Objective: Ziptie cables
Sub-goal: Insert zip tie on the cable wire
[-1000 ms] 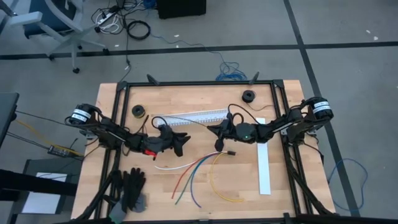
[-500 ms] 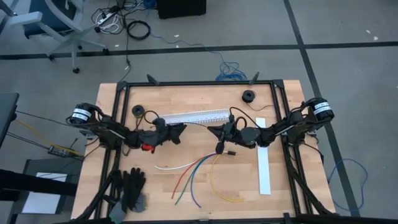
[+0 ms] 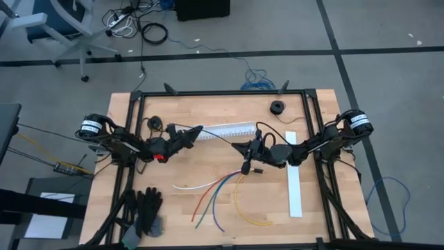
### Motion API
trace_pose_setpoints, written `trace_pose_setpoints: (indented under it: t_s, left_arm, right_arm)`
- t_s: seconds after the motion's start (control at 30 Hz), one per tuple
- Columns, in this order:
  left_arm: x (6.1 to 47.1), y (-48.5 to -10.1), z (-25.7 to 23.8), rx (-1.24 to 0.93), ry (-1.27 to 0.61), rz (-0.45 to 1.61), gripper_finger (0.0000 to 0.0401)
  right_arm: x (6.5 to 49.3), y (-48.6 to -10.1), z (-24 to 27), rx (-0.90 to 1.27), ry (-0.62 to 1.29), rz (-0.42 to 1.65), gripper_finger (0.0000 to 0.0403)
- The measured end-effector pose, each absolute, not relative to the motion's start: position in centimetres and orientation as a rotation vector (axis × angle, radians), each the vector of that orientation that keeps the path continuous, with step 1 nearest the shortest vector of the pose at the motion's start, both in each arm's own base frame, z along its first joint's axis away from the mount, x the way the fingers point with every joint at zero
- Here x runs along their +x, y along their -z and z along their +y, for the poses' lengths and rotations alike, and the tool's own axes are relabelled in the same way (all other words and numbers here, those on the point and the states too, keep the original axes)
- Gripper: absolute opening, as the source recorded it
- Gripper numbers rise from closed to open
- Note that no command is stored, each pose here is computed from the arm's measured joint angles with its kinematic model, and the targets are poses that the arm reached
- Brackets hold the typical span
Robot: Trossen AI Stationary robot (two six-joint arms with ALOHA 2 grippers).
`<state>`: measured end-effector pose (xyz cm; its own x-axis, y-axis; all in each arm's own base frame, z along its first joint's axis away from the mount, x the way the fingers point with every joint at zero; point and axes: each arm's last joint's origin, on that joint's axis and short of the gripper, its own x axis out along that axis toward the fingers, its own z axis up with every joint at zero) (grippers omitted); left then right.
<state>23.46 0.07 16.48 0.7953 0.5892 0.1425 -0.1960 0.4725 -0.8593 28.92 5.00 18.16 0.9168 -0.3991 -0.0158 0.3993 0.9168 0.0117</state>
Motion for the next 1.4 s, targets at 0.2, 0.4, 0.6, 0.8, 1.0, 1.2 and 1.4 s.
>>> trace_pose_setpoints:
  t_s: [0.2,0.4,0.6,0.8,1.0,1.2,1.4]
  left_arm:
    - [23.5,-17.2,-0.1,-0.987,-0.374,-0.481,0.0122]
    - [23.5,-17.2,-0.2,-0.986,-0.331,-0.461,0.0122]
    - [23.5,-17.3,0.0,-0.984,-0.339,-0.474,0.0122]
    - [23.5,-17.3,0.4,-0.985,-0.358,-0.487,0.0122]
    - [23.4,-17.3,0.9,-0.985,-0.417,-0.517,0.0122]
    - [23.4,-17.3,1.3,-0.985,-0.451,-0.536,0.0112]
    - [23.3,-17.3,1.5,-1.006,-0.458,-0.549,0.0086]
  right_arm:
    - [29.5,-18.7,5.0,-0.029,0.480,0.030,0.0000]
    - [30.0,-19.4,5.1,-0.074,0.478,0.022,0.0000]
    - [30.1,-19.3,5.2,-0.078,0.472,0.044,0.0000]
    - [30.0,-18.6,5.2,-0.057,0.469,0.103,0.0000]
    - [30.0,-18.4,5.3,-0.054,0.471,0.117,0.0000]
    - [29.8,-18.0,5.3,-0.056,0.515,0.158,0.0000]
    - [29.7,-17.5,5.3,-0.044,0.586,0.174,0.0000]
